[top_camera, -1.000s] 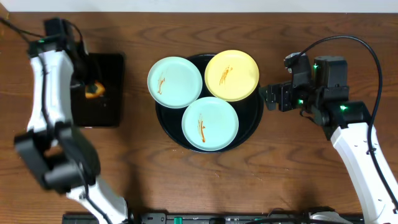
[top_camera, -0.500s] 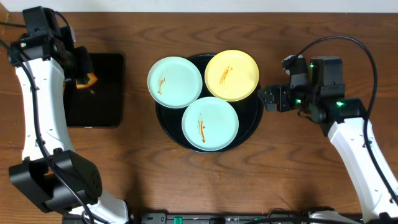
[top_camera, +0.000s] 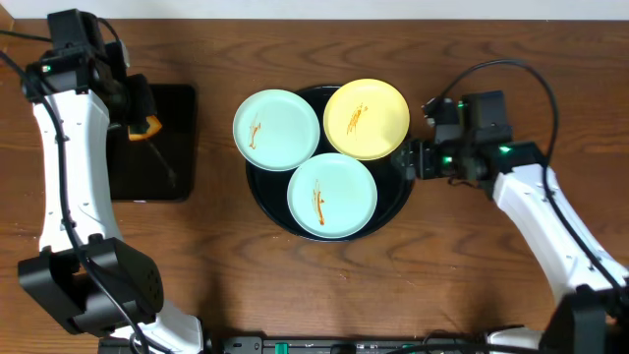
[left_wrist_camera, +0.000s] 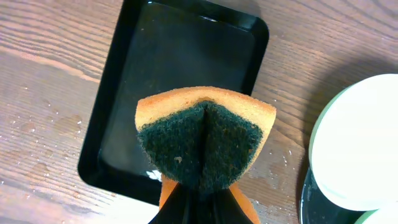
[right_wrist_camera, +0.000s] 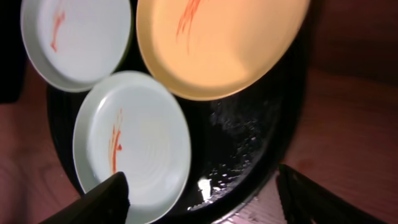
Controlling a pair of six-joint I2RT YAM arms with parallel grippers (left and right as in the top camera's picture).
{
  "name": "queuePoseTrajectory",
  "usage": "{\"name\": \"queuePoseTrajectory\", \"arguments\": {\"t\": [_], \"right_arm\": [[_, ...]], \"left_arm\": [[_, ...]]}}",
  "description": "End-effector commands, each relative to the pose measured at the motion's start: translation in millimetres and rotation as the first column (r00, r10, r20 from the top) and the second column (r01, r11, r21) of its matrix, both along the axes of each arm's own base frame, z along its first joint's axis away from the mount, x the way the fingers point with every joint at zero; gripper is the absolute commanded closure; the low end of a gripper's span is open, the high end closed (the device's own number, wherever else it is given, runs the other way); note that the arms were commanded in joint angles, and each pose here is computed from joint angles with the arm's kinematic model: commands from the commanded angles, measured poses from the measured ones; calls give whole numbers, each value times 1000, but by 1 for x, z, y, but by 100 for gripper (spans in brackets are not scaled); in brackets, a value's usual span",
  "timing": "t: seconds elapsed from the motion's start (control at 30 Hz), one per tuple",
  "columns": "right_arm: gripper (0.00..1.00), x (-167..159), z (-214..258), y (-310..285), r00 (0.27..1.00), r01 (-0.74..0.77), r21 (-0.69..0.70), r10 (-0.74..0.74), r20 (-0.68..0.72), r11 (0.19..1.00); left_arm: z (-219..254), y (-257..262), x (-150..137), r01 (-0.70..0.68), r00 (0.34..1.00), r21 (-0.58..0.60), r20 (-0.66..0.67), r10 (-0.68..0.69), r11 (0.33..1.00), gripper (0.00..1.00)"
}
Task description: Clean dirty plates on tray and stack at the side
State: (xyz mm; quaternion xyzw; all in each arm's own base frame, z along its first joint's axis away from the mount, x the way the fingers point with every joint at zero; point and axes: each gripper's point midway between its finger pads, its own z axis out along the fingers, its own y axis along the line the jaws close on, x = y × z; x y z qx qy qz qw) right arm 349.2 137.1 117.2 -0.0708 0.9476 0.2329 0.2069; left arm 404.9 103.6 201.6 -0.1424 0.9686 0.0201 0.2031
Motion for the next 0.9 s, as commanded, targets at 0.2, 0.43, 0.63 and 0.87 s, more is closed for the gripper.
{"name": "queuePoseTrajectory", "arguments": {"t": [0.2,0.43,0.63,0.87], "right_arm": [[28,-3,-16,20,997,1,30,1,-77,1000],[29,-6,-18,19,996,1,26,1,-91,1000],[29,-10,-20,20,994,-3,19,5,-106,1000],[29,-10,-20,21,994,-6,16,8,-105,1000]], "left_arm": [[-1,0,1,-1,1000,-1,1,1,1000,93],[0,0,2,-1,1000,-1,3,1,1000,93],[0,0,2,-1,1000,0,3,1,1000,93],[0,0,2,-1,1000,0,3,1,1000,93]]}}
